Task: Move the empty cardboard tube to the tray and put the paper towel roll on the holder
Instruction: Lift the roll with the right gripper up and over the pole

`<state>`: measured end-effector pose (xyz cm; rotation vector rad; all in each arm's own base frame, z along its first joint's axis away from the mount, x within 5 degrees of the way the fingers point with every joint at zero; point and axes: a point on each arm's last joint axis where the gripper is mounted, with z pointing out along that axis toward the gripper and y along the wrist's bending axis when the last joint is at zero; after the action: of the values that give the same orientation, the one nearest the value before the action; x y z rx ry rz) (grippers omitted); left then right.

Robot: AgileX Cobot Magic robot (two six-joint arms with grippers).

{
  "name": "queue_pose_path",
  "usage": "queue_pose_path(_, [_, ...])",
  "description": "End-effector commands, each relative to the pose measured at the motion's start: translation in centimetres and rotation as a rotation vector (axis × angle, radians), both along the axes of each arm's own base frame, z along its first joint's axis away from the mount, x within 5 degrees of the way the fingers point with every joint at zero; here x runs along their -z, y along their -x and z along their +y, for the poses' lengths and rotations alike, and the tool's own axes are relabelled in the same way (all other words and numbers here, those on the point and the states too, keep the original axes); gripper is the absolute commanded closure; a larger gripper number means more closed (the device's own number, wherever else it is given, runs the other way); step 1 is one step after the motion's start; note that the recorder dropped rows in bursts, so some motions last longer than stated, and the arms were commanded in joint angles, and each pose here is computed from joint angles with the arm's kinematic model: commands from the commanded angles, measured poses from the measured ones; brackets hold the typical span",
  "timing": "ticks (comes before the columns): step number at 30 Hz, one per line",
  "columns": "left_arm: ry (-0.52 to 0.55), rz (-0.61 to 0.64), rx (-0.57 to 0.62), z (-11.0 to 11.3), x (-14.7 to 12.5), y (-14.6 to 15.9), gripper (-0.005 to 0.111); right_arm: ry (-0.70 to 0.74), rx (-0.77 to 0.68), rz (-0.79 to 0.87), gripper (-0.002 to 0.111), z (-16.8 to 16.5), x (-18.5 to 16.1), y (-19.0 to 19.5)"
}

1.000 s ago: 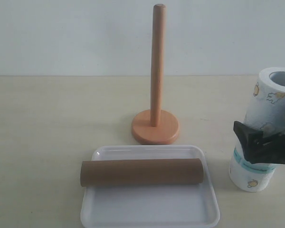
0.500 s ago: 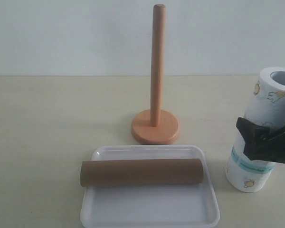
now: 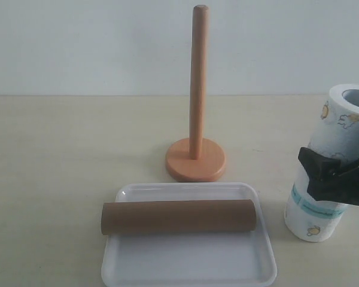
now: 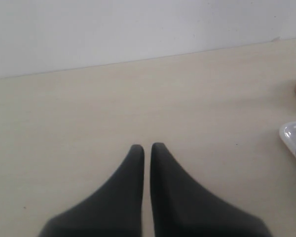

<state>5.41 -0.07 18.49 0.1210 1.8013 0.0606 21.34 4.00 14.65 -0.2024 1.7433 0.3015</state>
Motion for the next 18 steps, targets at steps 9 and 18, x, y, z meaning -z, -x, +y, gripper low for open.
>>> queue_pose_path(9, [0.014,-0.004,-0.002,0.0,0.0,0.0,0.103,-0.019,-0.054,-0.211,0.109,0.5,-4.1,-0.2])
queue_pose_path(18, [0.014,-0.004,-0.002,0.0,0.0,0.0,0.103,0.104,-0.056,-0.152,0.109,0.6,-12.8,-3.0])
